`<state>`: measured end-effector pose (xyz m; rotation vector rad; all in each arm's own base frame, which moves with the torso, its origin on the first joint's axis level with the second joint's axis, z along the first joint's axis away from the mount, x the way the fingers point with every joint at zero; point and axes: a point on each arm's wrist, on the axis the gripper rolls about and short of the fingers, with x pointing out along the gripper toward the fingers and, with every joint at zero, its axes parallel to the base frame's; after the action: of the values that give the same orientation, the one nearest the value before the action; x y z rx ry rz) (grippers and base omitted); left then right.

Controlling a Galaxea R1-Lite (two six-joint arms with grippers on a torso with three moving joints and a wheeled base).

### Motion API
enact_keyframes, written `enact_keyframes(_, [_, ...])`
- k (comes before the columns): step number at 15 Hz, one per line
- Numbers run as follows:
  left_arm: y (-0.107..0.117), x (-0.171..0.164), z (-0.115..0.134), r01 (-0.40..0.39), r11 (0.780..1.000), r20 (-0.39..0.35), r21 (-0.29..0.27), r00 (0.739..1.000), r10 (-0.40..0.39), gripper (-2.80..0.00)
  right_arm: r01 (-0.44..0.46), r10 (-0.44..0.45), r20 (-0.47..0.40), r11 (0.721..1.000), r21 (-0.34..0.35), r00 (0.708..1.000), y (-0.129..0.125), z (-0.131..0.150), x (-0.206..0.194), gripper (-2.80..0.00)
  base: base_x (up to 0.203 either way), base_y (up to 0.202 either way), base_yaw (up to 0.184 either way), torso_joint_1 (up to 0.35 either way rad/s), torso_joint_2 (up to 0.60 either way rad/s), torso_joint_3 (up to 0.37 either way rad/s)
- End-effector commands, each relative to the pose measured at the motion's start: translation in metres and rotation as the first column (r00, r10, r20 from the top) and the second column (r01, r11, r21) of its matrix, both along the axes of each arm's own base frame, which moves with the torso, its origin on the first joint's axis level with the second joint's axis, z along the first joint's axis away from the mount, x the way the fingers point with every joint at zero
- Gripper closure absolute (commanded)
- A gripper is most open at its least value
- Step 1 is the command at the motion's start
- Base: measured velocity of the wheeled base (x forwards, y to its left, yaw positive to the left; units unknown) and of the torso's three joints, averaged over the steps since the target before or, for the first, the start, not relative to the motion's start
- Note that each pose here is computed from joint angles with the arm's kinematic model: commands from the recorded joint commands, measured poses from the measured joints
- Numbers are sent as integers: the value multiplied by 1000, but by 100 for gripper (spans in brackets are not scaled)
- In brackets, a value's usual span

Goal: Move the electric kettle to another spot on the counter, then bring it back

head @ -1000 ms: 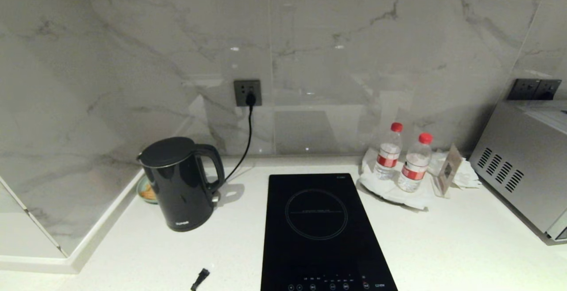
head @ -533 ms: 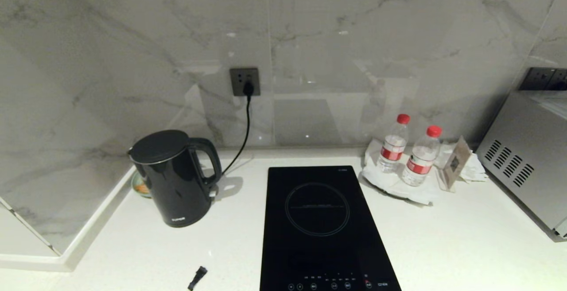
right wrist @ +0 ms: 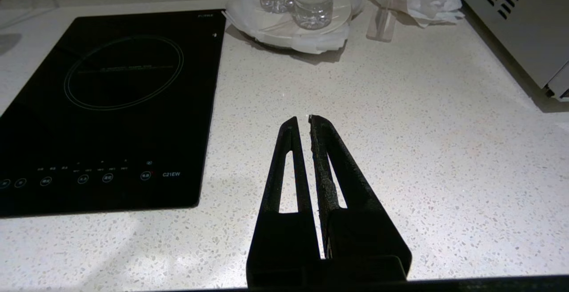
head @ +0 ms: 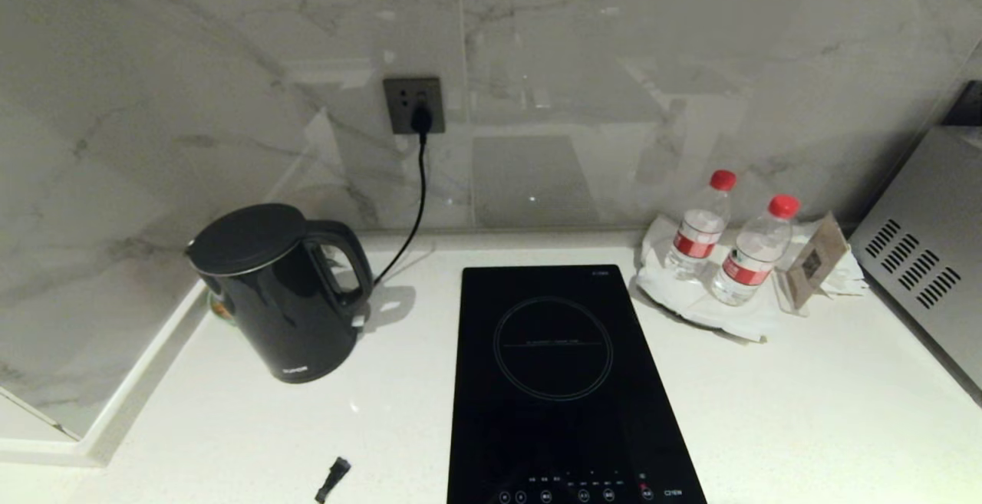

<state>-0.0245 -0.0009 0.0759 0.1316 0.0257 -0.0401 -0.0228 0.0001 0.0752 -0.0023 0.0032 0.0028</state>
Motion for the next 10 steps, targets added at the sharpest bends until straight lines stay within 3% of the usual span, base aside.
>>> enact_keyframes(1, [0,0,0,-3,1000,-6,-3,1000,3,0,0,0,-1,1000,-1,1000,0,0,0,0,0,0,0,7,2,-205])
enact_keyframes(6, [0,0,0,-5,999,-2,-52,1000,4,0,0,0,0,1000,0,1000,0,0,0,0,0,0,0,7,5,-105])
enact_keyframes(10, [0,0,0,-3,999,-1,-51,1000,3,0,0,0,0,1000,-1,1000,0,0,0,0,0,0,0,0,0,0])
